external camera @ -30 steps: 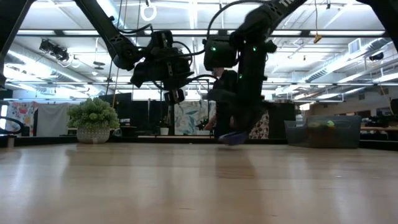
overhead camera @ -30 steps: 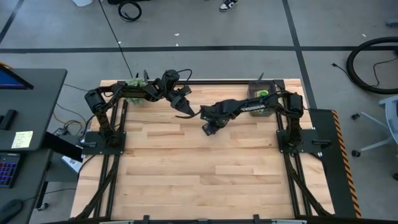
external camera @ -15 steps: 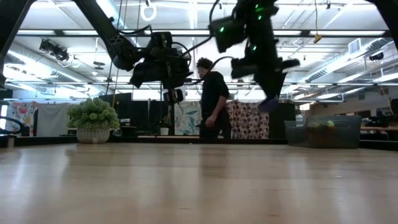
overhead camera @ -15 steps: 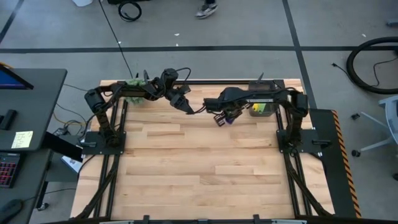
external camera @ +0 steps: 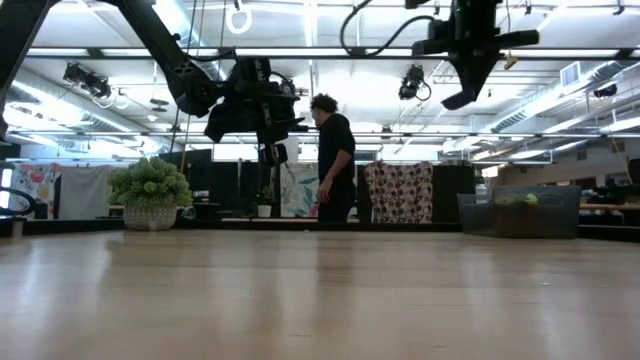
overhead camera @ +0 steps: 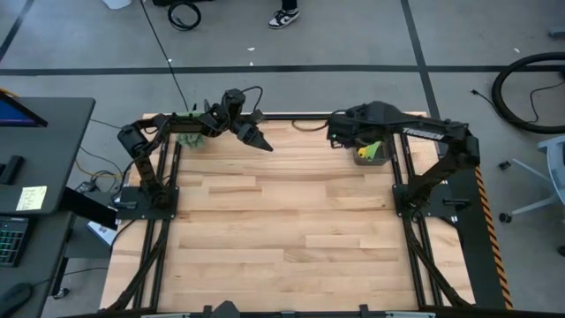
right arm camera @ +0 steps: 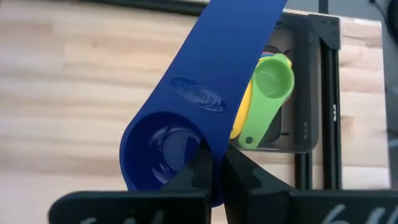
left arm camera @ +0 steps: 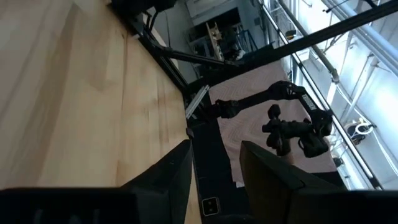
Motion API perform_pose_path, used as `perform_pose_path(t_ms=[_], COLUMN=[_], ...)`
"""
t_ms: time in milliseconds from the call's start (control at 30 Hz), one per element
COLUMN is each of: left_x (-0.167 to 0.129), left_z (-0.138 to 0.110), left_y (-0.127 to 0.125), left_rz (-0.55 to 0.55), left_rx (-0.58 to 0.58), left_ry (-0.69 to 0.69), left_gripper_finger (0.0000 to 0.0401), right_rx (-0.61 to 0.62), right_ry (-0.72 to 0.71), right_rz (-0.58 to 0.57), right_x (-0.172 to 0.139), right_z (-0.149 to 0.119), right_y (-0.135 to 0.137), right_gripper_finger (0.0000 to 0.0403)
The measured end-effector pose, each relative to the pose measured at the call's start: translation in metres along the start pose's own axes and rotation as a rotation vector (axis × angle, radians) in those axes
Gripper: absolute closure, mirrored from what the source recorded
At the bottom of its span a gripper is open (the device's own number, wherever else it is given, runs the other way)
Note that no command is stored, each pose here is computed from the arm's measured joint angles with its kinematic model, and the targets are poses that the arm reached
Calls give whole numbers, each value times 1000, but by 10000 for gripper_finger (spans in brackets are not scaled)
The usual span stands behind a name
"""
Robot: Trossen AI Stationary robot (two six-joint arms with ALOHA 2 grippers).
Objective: Nest measuring cups in basket
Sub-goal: Stack the purple measuring cup on top of the green measuring cup in the black bin
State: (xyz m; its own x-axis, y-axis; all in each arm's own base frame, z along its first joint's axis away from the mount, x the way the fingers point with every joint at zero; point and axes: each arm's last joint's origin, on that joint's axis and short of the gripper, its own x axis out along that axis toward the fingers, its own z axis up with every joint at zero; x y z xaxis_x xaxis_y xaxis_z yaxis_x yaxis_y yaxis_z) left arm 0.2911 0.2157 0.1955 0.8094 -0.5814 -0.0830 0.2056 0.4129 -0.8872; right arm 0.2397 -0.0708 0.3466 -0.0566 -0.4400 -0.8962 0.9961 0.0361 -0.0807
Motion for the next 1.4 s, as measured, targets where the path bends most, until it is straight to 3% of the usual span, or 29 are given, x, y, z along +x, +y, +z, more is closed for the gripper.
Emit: perform_pose_path(t_ms=[233,400,567,767,1067,1400], left_x=[-1,0,0,-1,0,8], left_z=[4,4,4,10,43,68], left_y=[-4,-5,-6,-10,-35,-65], left_rz=[-13,-31,-45,-21,-10,-39], left_rx=[9,24,30,108,256,484], left_ry=[-14,0,14,-44,-110,-112], left_gripper_finger=[260,260,260,260,260,260], right_rx=[237,313,421,582,554,419], right_ry=[-15,19,89,145,109,-53], right_rz=[-15,-68,-135,-114,-56,174], right_x=[3,17,36,36,35,30], right_z=[18,28,22,5,-14,-9], right_y=[-15,-23,-44,-70,-91,-76], right_gripper_finger=[387,387,387,387,387,387])
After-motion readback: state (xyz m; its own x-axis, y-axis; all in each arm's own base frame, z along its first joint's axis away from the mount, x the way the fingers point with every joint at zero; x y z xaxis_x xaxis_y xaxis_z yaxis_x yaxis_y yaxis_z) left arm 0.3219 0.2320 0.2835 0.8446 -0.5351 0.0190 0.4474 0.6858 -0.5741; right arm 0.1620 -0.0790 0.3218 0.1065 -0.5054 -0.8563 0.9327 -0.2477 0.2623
